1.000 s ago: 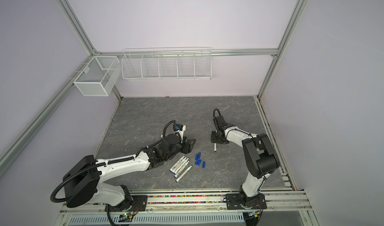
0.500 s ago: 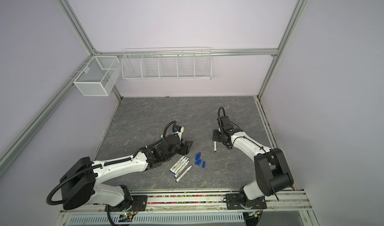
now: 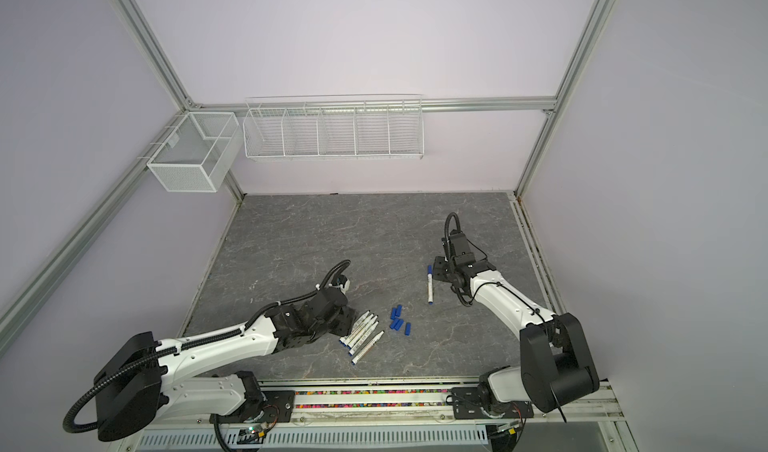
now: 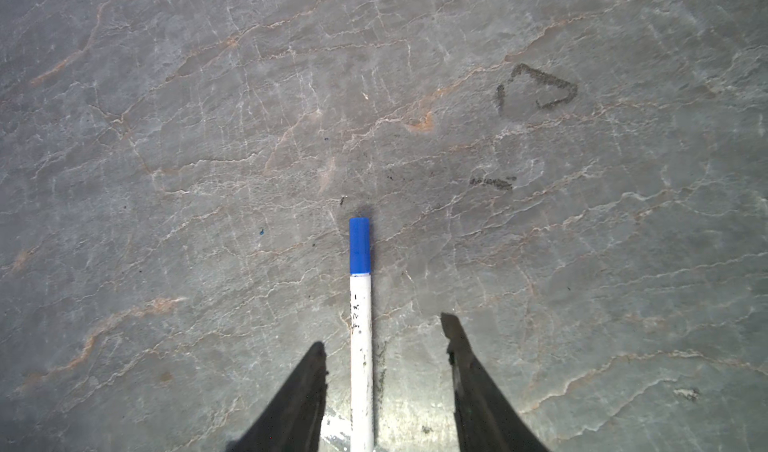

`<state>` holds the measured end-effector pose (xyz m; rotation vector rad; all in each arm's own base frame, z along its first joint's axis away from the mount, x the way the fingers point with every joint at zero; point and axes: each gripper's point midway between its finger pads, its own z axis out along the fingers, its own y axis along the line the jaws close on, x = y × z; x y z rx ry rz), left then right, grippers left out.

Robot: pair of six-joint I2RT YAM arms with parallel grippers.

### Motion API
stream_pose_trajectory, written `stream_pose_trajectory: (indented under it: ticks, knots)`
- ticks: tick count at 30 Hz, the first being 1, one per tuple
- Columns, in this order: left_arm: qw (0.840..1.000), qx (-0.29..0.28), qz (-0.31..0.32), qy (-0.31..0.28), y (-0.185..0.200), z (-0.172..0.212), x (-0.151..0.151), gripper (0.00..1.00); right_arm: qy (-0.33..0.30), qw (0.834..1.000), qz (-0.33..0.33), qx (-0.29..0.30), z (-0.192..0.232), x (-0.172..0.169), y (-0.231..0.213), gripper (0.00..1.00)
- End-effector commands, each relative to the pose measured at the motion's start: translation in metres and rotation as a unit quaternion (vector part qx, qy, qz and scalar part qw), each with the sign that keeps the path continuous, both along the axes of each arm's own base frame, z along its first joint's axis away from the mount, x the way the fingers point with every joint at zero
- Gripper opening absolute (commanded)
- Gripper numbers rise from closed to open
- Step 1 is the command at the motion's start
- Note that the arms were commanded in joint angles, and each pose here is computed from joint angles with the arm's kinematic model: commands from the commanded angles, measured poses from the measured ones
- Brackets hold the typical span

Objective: Insert the pens into the pen caps
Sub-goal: 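Lower the left gripper onto the white markers and grasp one, then lift the white marker upright with the left gripper while the right gripper approaches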

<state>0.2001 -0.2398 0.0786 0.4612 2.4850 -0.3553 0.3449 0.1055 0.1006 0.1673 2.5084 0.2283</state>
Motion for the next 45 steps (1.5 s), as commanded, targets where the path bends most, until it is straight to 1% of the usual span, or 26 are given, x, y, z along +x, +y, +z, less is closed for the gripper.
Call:
stream_pose_trajectory:
  ticks: [1,7,11,15,21,24,30,35,38,39,42,45]
  knots:
    - [0.999,0.017,0.007,0.027,0.007,-0.012,-0.008,0.60,0.004,1.000,0.001,-0.002,-0.007,0.000,-0.002,0.50]
    - [0.997,0.044,-0.017,0.059,-0.001,-0.027,-0.013,0.59,0.006,1.000,0.003,-0.002,-0.005,0.000,-0.003,0.49]
    - [0.996,0.063,-0.023,0.066,-0.004,-0.034,-0.011,0.58,0.007,1.000,0.003,0.000,-0.005,-0.001,-0.004,0.48]
    - [0.995,0.069,-0.023,0.068,-0.005,-0.038,-0.009,0.57,0.006,1.000,0.003,0.001,-0.005,-0.001,-0.004,0.48]
    - [0.993,0.089,-0.015,0.074,0.000,-0.049,-0.009,0.53,0.006,1.000,0.002,0.003,-0.004,-0.001,-0.005,0.48]
    - [0.992,0.102,-0.012,0.079,0.003,-0.055,-0.009,0.48,0.004,1.000,0.003,0.005,-0.003,-0.001,-0.004,0.47]
    - [0.987,0.115,-0.022,0.108,0.003,-0.070,-0.017,0.33,0.005,1.000,0.006,0.017,-0.001,-0.002,-0.001,0.47]
    - [0.984,0.126,-0.017,0.128,0.006,-0.084,-0.016,0.12,0.000,0.999,0.010,0.031,0.006,-0.004,0.004,0.47]
    - [0.986,0.117,-0.009,0.120,0.003,-0.078,-0.004,0.02,-0.004,0.999,0.022,0.047,0.013,-0.006,0.009,0.48]
    - [0.987,0.113,-0.006,0.112,0.001,-0.073,0.001,0.00,-0.004,0.998,0.029,0.055,0.015,-0.007,0.013,0.48]
    - [0.994,0.078,0.009,0.071,-0.013,-0.047,0.023,0.00,-0.006,0.993,0.071,0.092,0.024,-0.014,0.036,0.49]
    - [1.000,0.004,0.008,0.019,-0.036,-0.008,0.043,0.00,-0.022,0.977,0.152,0.148,0.041,-0.028,0.079,0.51]
